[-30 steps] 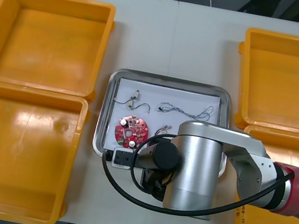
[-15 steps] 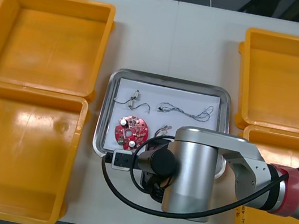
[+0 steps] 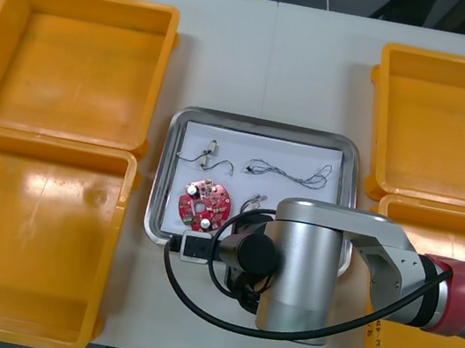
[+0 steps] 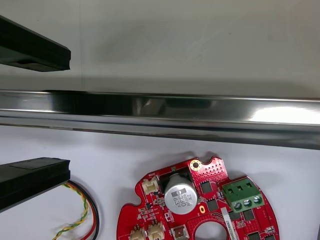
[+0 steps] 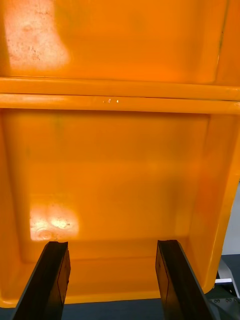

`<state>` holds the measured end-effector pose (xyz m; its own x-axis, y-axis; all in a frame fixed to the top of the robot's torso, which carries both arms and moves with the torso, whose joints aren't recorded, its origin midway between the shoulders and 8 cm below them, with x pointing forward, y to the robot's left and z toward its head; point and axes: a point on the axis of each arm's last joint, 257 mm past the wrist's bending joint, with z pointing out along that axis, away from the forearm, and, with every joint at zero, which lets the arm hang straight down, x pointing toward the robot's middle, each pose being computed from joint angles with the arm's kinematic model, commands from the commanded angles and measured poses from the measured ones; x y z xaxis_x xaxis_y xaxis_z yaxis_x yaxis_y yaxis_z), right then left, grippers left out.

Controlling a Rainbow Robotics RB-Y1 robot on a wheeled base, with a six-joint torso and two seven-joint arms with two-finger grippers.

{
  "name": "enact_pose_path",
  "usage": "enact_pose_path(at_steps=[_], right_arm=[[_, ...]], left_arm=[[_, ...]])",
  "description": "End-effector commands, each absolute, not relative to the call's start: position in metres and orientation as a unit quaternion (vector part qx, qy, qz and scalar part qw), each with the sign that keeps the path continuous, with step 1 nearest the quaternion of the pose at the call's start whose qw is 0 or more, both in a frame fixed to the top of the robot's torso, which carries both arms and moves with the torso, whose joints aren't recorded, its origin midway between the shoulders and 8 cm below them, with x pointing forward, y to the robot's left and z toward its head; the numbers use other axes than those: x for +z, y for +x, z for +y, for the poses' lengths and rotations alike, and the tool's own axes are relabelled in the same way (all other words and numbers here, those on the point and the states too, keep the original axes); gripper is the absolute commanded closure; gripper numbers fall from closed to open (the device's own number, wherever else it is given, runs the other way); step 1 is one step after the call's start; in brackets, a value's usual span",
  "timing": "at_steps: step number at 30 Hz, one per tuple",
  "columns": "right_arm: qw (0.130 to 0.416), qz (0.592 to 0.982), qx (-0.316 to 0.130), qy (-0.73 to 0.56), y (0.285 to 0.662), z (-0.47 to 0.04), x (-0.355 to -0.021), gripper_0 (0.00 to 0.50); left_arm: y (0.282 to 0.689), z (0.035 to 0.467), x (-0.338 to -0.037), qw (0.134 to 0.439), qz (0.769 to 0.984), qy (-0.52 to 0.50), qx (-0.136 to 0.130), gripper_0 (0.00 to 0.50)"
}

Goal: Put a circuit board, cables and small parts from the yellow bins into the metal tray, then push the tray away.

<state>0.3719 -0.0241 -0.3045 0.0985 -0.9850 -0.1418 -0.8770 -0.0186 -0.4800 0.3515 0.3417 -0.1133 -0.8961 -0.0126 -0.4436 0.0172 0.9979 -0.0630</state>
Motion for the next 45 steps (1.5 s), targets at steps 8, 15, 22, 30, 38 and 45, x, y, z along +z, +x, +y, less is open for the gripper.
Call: enact_pose_path(at_steps=[8,15,22,30,38,45], right_arm=[[0.230,0.679,-0.123,-0.686,0.376,-0.035,-0.300,0.000],[0.231,0.686,-0.123,-0.679,0.372,-0.035,-0.307,0.000],[0.230,0.690,-0.124,-0.674,0.368,-0.037,-0.313,0.000],[0.229,0.690,-0.135,-0.673,0.364,-0.036,-0.318,0.000],[0.230,0.693,-0.124,-0.672,0.355,-0.022,-0.319,0.000],[0.231,0.697,-0.117,-0.669,0.350,-0.016,-0.319,0.000]], left_arm=[[0.349,0.352,-0.101,0.241,0.969,0.051,0.000,0.000],[0.349,0.352,-0.101,0.241,0.969,0.051,0.000,0.000],[0.349,0.352,-0.101,0.241,0.969,0.051,0.000,0.000],[0.349,0.352,-0.101,0.241,0.969,0.051,0.000,0.000],[0.349,0.352,-0.101,0.241,0.969,0.051,0.000,0.000],[0.349,0.352,-0.101,0.241,0.969,0.051,0.000,0.000]])
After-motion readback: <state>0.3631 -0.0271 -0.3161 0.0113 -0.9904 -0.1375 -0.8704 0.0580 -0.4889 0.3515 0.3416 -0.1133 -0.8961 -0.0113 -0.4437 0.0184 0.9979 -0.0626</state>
